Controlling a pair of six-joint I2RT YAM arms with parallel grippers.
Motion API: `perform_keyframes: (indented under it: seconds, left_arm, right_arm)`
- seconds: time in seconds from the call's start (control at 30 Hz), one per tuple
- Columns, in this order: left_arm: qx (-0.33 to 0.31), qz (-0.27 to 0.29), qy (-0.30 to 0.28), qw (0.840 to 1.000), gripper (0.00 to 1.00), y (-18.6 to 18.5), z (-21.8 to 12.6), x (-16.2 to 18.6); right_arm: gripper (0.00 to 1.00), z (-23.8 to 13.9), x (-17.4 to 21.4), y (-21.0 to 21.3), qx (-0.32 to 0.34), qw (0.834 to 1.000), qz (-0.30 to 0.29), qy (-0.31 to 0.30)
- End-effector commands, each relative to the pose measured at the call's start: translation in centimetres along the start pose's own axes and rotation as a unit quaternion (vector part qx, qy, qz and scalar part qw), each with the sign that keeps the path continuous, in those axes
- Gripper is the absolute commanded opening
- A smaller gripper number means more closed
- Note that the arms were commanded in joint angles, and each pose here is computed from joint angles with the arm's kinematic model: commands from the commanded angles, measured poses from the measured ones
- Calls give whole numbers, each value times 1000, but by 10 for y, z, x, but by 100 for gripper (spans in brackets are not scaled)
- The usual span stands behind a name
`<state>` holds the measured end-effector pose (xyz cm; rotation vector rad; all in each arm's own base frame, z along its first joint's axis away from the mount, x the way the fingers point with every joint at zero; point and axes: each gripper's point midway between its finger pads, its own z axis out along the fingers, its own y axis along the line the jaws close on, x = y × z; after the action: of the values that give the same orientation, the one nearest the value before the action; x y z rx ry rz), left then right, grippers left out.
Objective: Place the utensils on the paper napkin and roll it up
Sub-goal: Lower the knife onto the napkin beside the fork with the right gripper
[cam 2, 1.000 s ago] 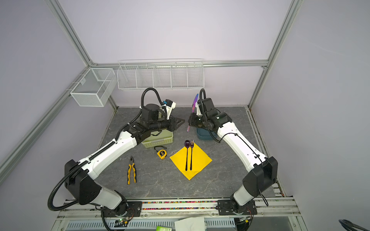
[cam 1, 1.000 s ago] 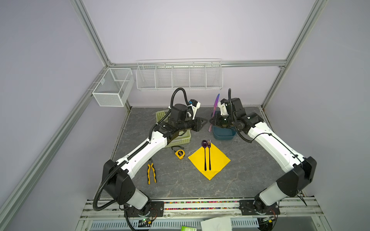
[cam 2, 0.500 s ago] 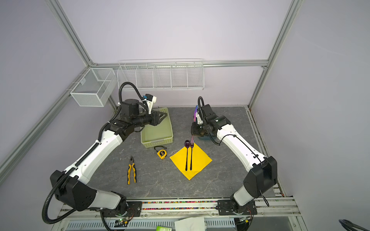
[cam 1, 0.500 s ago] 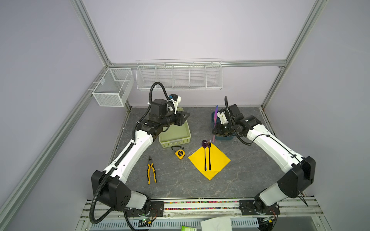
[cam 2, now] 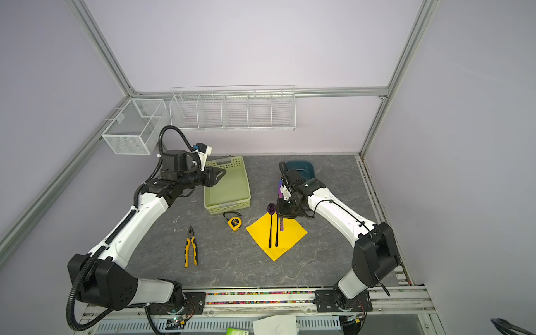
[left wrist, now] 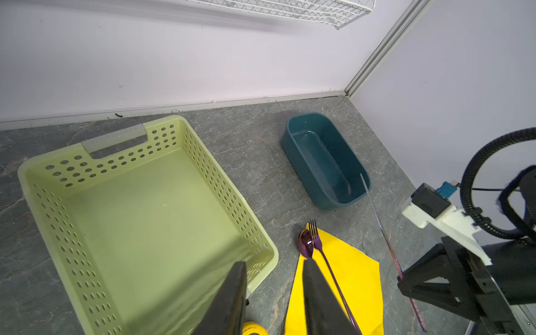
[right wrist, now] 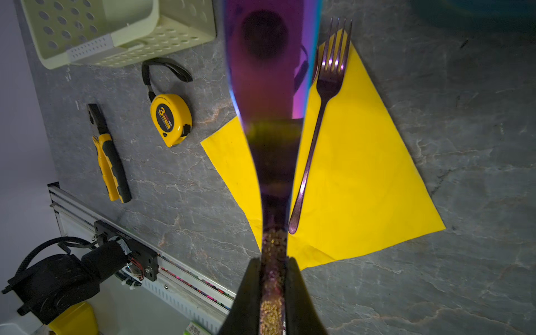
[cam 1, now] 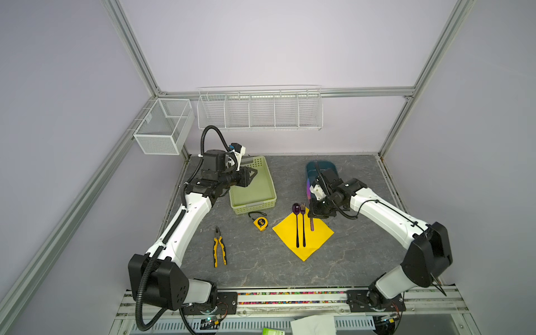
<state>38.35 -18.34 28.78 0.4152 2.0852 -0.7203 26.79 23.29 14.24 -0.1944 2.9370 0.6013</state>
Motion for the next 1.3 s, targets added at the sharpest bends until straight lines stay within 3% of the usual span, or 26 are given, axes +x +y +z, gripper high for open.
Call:
perform_keyframes:
  seconds: [0.0,0.63,1.27]
  left_arm:
    - [-10,22,-11,1000,34,4,-4,0]
    - [-14,12,-11,1000,34,8,-5,13]
    - [-12,2,-10,1000,34,12,-4,14]
  right_arm:
    - [7,21,14,0,0,999,0,33]
    - [7,78,22,-33,69,992,79,70]
    - [7,104,29,-55,113,985,89,94]
